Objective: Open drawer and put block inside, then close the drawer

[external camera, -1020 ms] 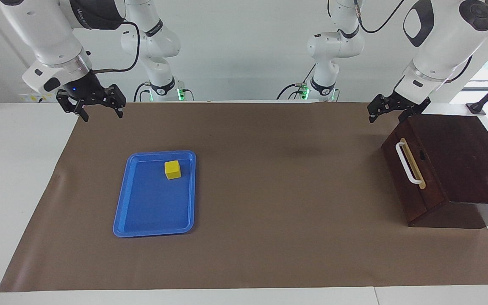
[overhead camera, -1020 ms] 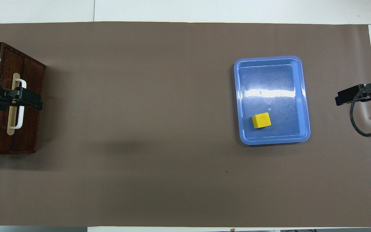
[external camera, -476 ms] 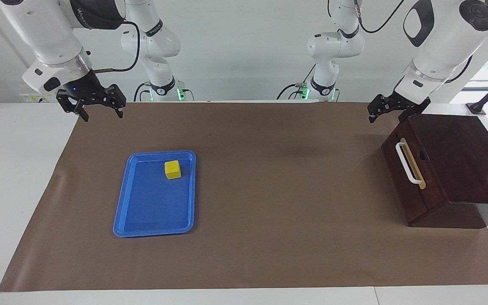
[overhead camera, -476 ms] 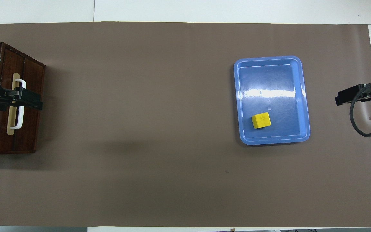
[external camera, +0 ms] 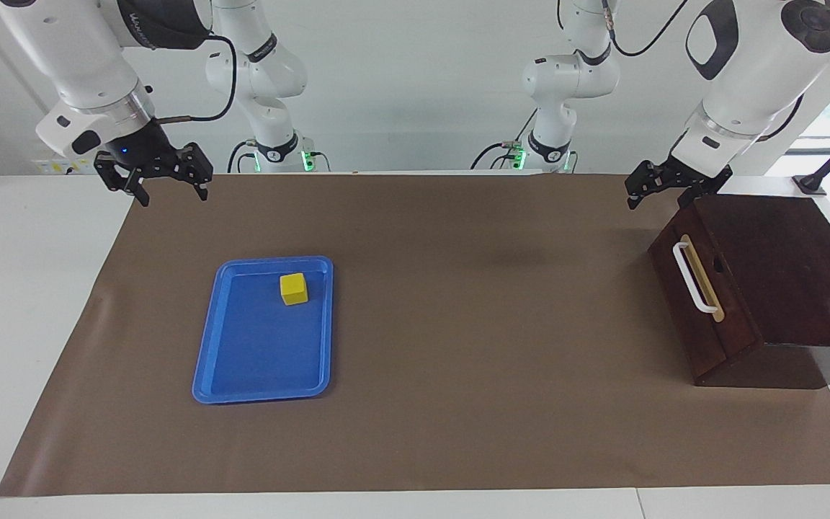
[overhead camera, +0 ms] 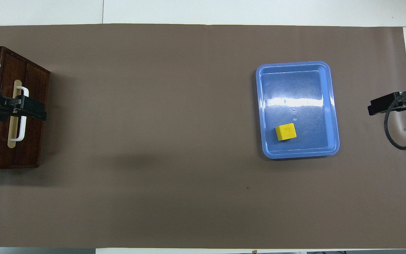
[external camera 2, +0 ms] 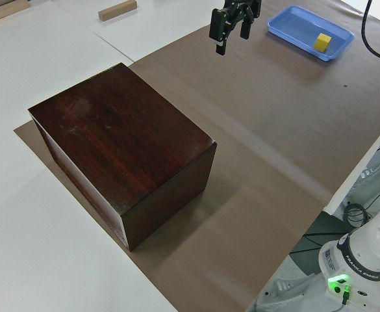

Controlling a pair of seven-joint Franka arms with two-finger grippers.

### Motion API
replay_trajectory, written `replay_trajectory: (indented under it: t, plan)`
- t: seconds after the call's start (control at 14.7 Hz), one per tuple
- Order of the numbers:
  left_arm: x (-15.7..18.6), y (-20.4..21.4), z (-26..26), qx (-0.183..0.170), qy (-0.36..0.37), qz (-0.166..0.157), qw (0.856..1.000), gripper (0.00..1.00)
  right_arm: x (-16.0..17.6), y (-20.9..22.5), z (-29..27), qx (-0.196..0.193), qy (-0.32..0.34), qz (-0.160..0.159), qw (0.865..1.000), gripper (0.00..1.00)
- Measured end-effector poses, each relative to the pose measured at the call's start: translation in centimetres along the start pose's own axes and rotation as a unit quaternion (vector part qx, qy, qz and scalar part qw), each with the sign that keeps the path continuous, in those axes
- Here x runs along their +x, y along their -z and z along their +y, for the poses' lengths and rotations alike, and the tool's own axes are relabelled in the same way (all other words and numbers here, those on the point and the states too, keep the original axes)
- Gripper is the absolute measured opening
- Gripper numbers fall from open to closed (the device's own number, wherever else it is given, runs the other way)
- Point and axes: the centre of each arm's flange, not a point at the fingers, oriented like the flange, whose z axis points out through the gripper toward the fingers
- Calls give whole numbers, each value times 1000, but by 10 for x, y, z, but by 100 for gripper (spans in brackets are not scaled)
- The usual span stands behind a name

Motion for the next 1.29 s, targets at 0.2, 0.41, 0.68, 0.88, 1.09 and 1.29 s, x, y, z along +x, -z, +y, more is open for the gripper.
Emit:
replay_trajectory:
  t: [0.2,0.41,0.68,0.88,1.09,1.29]
  plan:
    - [0,0,0,0,0,0,1000,100,-2,1,-1,0,0,-4,1000,100]
    - [0,0,0,0,0,0,1000,100,-3,-1,-1,1,-19,-7,1000,100]
    - [0,0,0,0,0,0,1000,100,-8,-21,-4,10,-117,-20,993,100]
    - [0,0,0,0,0,0,1000,100,-15,-47,-11,27,-211,-35,977,100]
    - [0,0,0,0,0,0,1000,100,-16,-73,-18,58,-313,-63,946,100]
    - [0,0,0,0,0,0,1000,100,-2,-107,-24,98,-422,-87,897,100]
